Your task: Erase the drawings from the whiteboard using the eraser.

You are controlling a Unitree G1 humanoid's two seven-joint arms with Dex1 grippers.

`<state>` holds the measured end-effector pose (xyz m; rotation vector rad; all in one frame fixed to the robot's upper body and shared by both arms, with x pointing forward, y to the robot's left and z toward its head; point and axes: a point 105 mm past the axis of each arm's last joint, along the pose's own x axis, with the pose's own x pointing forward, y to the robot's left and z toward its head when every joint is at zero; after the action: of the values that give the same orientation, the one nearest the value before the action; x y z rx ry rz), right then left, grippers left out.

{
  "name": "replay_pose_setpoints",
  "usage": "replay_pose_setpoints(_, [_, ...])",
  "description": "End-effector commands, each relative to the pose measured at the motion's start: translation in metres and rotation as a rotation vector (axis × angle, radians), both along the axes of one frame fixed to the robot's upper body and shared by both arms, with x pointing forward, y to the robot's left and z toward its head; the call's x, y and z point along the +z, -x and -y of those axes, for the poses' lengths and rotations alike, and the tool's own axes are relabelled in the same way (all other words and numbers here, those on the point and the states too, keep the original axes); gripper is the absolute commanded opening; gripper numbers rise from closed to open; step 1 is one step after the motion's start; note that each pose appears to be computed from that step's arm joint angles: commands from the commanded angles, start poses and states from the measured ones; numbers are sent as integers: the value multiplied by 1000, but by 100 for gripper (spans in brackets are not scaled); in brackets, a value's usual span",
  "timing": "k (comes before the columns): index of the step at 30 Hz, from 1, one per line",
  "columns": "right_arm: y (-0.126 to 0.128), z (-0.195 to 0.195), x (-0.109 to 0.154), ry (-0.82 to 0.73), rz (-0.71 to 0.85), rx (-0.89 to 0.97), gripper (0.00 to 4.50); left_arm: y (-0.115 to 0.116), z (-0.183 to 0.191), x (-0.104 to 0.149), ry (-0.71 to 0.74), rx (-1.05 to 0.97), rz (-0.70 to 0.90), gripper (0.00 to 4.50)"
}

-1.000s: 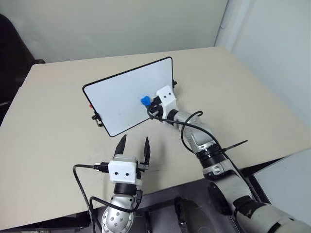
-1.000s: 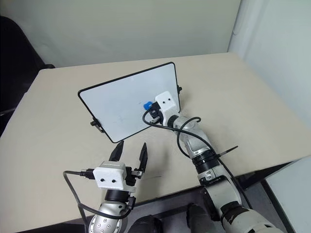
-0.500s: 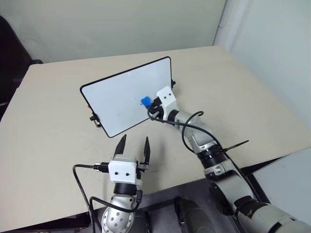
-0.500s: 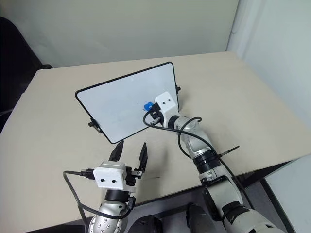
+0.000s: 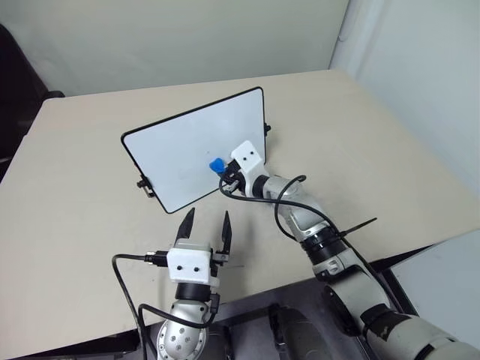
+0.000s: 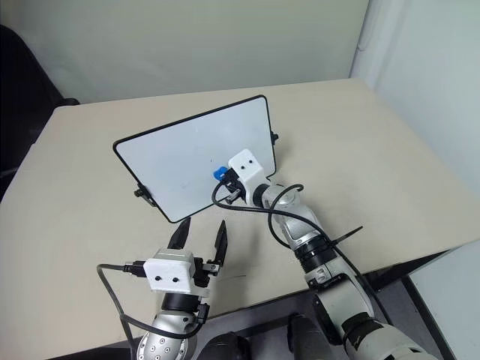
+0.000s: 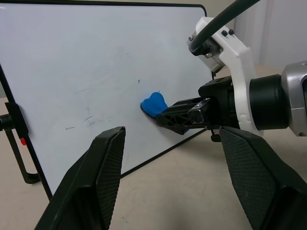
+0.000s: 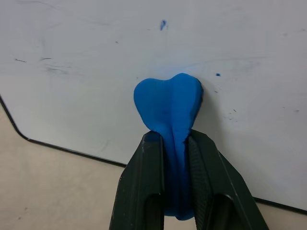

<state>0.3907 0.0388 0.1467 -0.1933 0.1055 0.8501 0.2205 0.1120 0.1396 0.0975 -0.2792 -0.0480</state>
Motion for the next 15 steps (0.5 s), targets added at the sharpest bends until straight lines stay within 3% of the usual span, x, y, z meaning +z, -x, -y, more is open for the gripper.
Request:
replay_pose_setpoints(1, [-19,21,10,1,32,-120,40,3,8,14,40,-21,53,342])
replay_pose_setpoints(9, [-26,32,12,8,45,-153,40,0,9,13,37,-29,58,342])
replay_pose_setpoints(15, [-14,14,27,-29,75,-72,40,-2,9,14,34,-35,61,342])
